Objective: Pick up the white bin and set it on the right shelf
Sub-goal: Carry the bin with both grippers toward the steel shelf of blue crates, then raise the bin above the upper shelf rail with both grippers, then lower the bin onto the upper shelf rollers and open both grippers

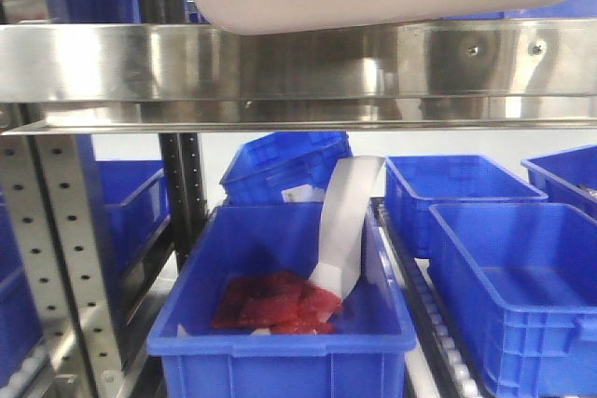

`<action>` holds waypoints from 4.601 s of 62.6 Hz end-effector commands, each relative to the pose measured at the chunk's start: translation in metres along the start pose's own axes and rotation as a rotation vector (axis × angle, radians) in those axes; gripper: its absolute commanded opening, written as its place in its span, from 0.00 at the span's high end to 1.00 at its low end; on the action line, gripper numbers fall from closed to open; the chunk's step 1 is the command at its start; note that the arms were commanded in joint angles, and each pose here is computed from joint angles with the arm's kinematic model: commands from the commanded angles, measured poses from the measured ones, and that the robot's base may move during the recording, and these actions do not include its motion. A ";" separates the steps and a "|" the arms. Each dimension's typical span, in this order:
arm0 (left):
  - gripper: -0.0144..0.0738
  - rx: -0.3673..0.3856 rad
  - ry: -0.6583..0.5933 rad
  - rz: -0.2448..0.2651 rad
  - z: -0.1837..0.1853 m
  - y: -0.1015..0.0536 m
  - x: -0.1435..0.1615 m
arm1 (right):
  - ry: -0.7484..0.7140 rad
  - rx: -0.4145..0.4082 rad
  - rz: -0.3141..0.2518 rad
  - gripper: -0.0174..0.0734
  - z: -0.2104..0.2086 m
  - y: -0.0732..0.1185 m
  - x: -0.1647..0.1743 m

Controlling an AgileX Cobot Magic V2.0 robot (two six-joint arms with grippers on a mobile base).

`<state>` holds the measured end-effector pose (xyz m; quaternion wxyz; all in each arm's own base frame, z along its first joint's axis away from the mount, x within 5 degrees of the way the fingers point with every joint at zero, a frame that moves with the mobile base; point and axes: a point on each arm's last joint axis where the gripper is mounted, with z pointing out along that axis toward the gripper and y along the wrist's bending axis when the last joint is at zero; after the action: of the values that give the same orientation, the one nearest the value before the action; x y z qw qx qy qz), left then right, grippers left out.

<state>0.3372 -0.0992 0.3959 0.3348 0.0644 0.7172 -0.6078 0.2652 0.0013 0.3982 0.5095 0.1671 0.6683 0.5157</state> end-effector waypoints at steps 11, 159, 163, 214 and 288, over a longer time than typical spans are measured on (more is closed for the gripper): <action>0.98 0.207 0.144 0.114 0.000 -0.048 0.016 | 0.040 -0.245 0.032 0.74 -0.007 0.044 0.004; 0.98 0.216 0.067 0.092 0.001 -0.049 0.009 | 0.030 -0.231 0.037 0.74 -0.005 0.041 0.002; 0.98 0.206 0.048 0.099 0.001 -0.048 0.008 | 0.030 -0.223 0.044 0.74 -0.003 0.038 0.002; 0.30 0.081 0.033 0.205 0.003 -0.037 0.006 | 0.059 -0.166 -0.028 0.10 0.019 0.001 -0.001; 0.38 -0.149 0.150 0.751 -0.020 -0.091 -0.003 | -0.072 -0.036 -0.724 0.23 -0.003 0.025 -0.005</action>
<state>0.3159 -0.0995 0.4362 0.4473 0.3275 0.7493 -0.3623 0.2785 -0.0019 0.3882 0.6505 -0.0420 0.7045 0.2807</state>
